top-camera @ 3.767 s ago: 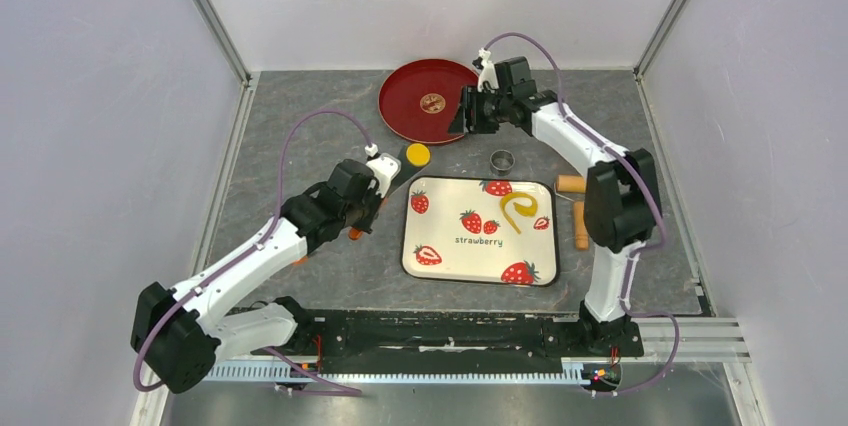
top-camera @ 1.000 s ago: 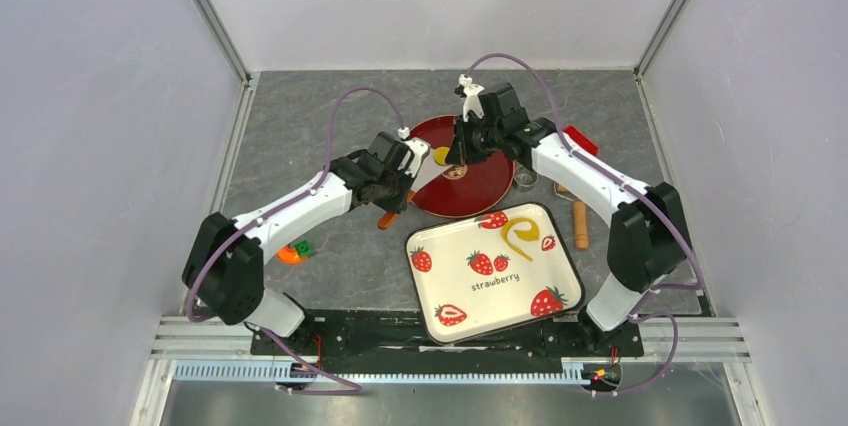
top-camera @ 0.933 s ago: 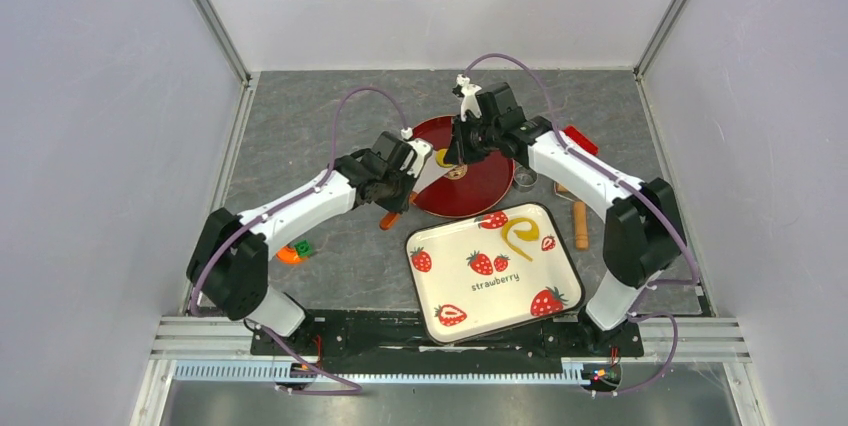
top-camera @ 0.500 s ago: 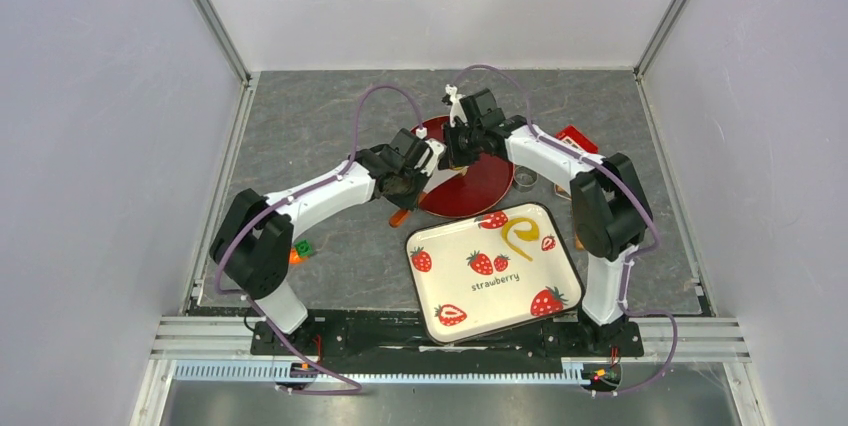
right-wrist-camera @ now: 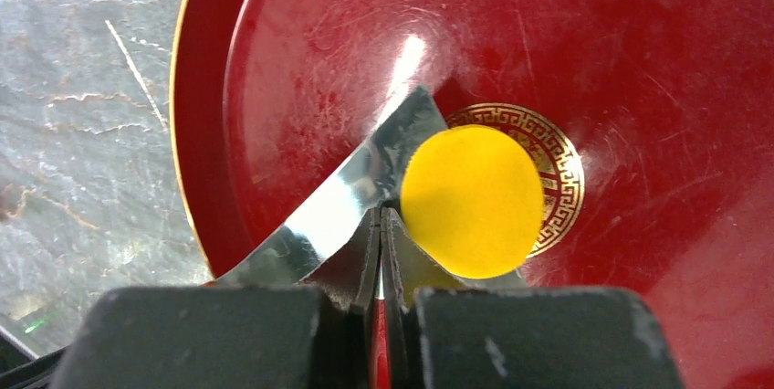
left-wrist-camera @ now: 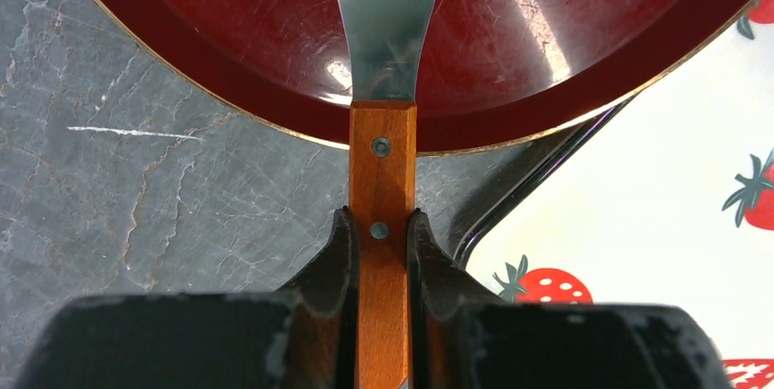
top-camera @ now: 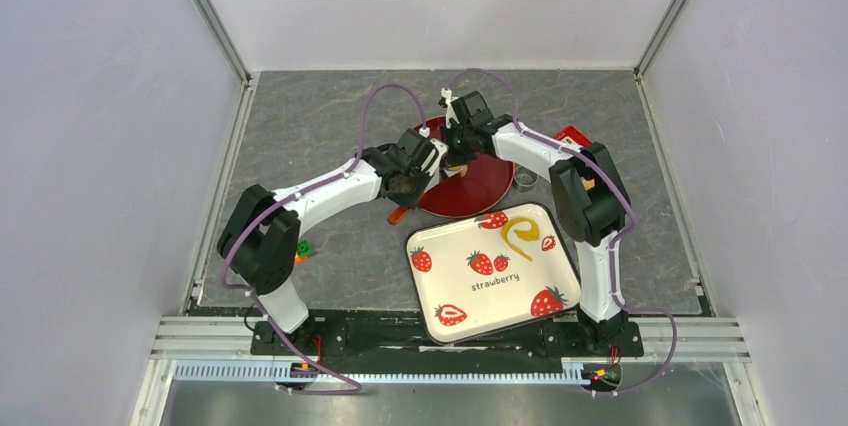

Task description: Roll out the dumpling wrappers from the dough

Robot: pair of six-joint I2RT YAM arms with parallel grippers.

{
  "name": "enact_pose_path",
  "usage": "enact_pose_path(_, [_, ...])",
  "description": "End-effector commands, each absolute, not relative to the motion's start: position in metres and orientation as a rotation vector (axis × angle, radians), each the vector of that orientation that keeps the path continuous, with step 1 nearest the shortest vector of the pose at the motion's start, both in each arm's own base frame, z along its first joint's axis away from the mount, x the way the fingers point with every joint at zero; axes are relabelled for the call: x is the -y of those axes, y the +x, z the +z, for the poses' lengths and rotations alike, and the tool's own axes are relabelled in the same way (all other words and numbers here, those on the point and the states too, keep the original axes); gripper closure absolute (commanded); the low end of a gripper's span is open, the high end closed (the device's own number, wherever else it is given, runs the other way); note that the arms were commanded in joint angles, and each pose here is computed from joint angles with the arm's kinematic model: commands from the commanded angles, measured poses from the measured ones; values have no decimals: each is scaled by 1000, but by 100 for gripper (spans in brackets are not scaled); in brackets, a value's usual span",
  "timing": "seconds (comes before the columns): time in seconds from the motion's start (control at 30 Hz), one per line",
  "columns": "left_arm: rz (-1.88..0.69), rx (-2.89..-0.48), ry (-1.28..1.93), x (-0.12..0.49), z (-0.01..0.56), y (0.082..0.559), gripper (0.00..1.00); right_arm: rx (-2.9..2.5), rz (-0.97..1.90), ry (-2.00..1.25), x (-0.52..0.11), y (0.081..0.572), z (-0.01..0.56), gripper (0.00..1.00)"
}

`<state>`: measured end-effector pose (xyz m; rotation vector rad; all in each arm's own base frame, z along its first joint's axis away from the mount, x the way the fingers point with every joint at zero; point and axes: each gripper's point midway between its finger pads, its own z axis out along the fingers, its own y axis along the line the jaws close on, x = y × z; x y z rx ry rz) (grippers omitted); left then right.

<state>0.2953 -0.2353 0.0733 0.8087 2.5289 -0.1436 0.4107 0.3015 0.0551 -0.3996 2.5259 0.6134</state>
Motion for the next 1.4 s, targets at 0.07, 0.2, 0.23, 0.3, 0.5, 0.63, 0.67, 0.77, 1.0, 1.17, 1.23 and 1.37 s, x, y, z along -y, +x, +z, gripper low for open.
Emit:
enact_pose_path(0.07, [-104, -2455, 780, 245, 91, 317, 98, -2507, 523, -411, -296, 424, 50, 100])
enact_pose_path(0.2, [-96, -2451, 793, 249, 90, 319, 98, -2524, 476, -415, -290, 425, 41, 100])
enact_pose_path(0.23, [-92, -2450, 796, 249, 90, 319, 98, -2529, 461, -414, -288, 426, 40, 100])
enact_pose_path(0.3, [-87, -2445, 803, 251, 91, 320, 98, -2541, 444, -417, -286, 425, 35, 100])
enact_pose_path(0.5, [-53, -2435, 815, 251, 93, 320, 98, -2554, 398, -419, -279, 425, 30, 100])
enact_pose_path(0.63, [-20, -2430, 826, 248, 97, 320, 98, -2551, 373, -416, -276, 427, 32, 100])
enact_pose_path(0.67, [-7, -2428, 833, 247, 98, 320, 98, -2551, 366, -414, -276, 427, 32, 100])
enact_pose_path(0.77, [31, -2424, 850, 242, 102, 319, 98, -2552, 356, -411, -275, 429, 32, 100])
enact_pose_path(1.0, [65, -2409, 901, 233, 113, 315, 98, -2572, 328, -413, -272, 430, 27, 100])
enact_pose_path(1.17, [84, -2423, 929, 226, 116, 308, 98, -2579, 327, -414, -271, 430, 26, 100])
enact_pose_path(1.23, [88, -2430, 937, 222, 117, 304, 98, -2582, 331, -418, -271, 429, 26, 100])
enact_pose_path(1.37, [96, -2430, 934, 213, 124, 295, 98, -2584, 336, -418, -271, 429, 27, 100])
